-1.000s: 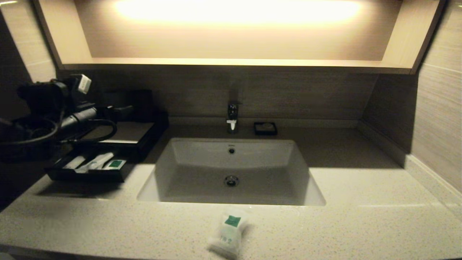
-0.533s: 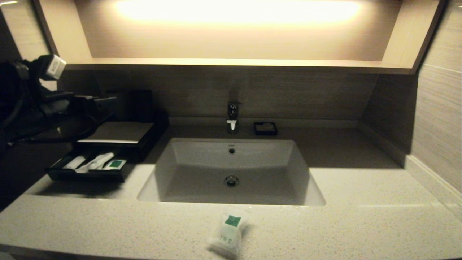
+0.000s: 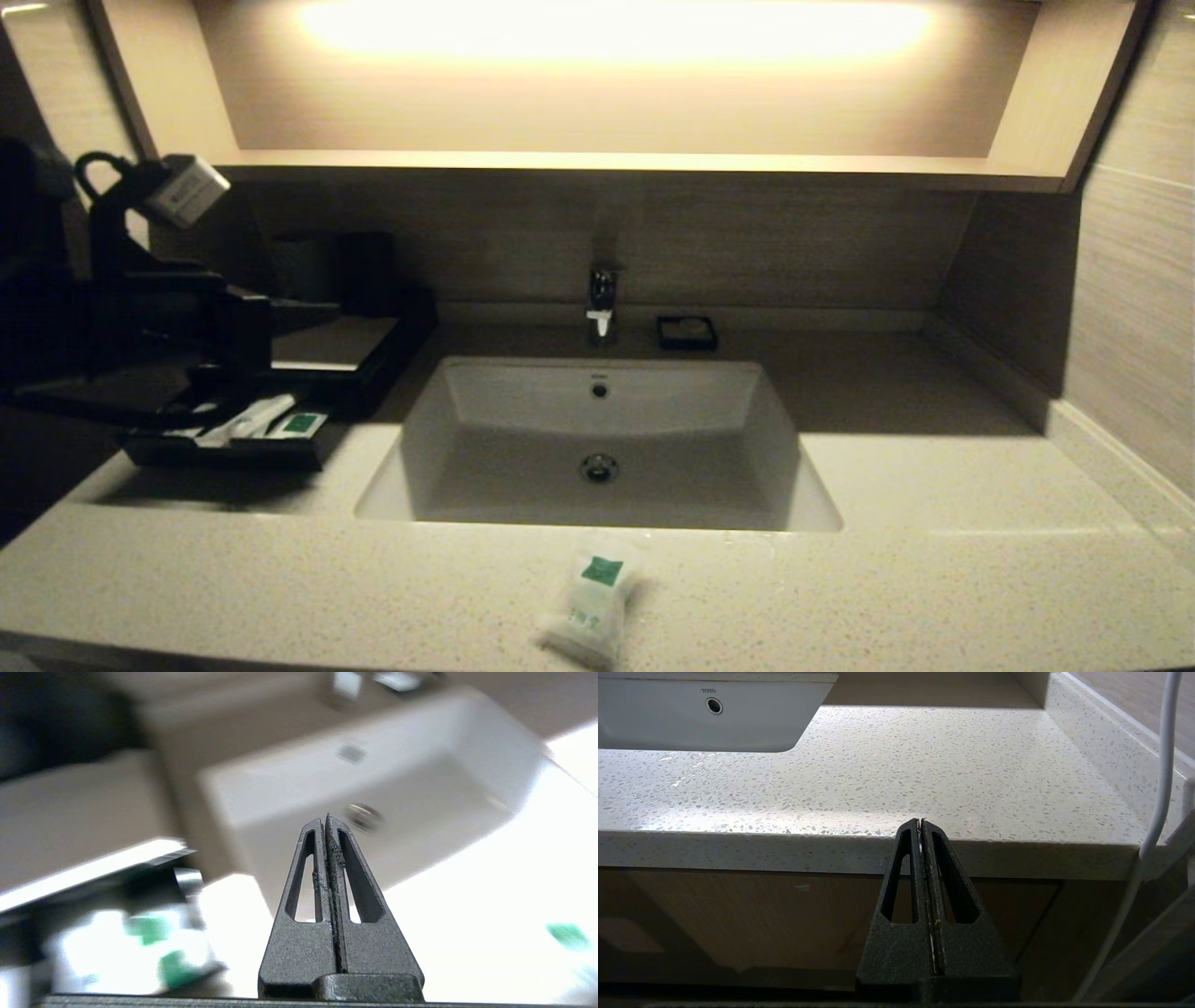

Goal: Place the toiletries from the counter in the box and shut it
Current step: Pick up the bathroom toiletry

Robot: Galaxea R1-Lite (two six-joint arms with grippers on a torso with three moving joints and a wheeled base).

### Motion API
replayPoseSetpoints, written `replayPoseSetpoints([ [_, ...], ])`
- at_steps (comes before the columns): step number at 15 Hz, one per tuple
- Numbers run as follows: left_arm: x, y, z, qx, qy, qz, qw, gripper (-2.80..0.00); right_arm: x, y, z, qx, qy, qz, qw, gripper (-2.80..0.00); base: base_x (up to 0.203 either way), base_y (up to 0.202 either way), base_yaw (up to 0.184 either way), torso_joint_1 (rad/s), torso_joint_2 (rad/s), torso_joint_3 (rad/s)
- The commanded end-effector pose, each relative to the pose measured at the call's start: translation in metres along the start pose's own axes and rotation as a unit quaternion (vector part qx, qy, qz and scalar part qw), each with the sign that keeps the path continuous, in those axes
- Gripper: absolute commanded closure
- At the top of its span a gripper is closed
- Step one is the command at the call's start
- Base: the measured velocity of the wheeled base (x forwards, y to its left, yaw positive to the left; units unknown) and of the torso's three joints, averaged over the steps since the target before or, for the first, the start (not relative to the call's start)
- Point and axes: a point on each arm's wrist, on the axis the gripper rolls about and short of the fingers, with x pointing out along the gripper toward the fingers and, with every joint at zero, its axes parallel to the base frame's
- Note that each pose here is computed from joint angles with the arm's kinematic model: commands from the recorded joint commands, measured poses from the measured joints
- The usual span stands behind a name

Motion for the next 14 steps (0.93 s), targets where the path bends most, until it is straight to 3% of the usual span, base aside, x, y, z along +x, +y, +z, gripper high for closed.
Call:
replayPoseSetpoints([
  [1, 0.001, -0.030, -0.009, 0.008, 0.017, -0.056, 0.9982, 0.00, 0.000, 0.000, 0.000, 0.000, 0.001, 0.000, 1.000, 0.00, 0.000, 0.000, 0.000, 0.000, 0.00, 0.000],
  [8, 0.012, -0.069, -0.030, -0.027, 0.094, -0.153, 0.9835, 0.00, 0.000, 0.000, 0.000, 0.000, 0.001, 0.000, 1.000, 0.00, 0.000, 0.000, 0.000, 0.000, 0.00, 0.000],
  [14, 0.011, -0.105, -0.033, -0.016, 0.139, -0.217, 0.9660, 0.00, 0.000, 0.000, 0.000, 0.000, 0.001, 0.000, 1.000, 0.00, 0.000, 0.000, 0.000, 0.000, 0.00, 0.000],
])
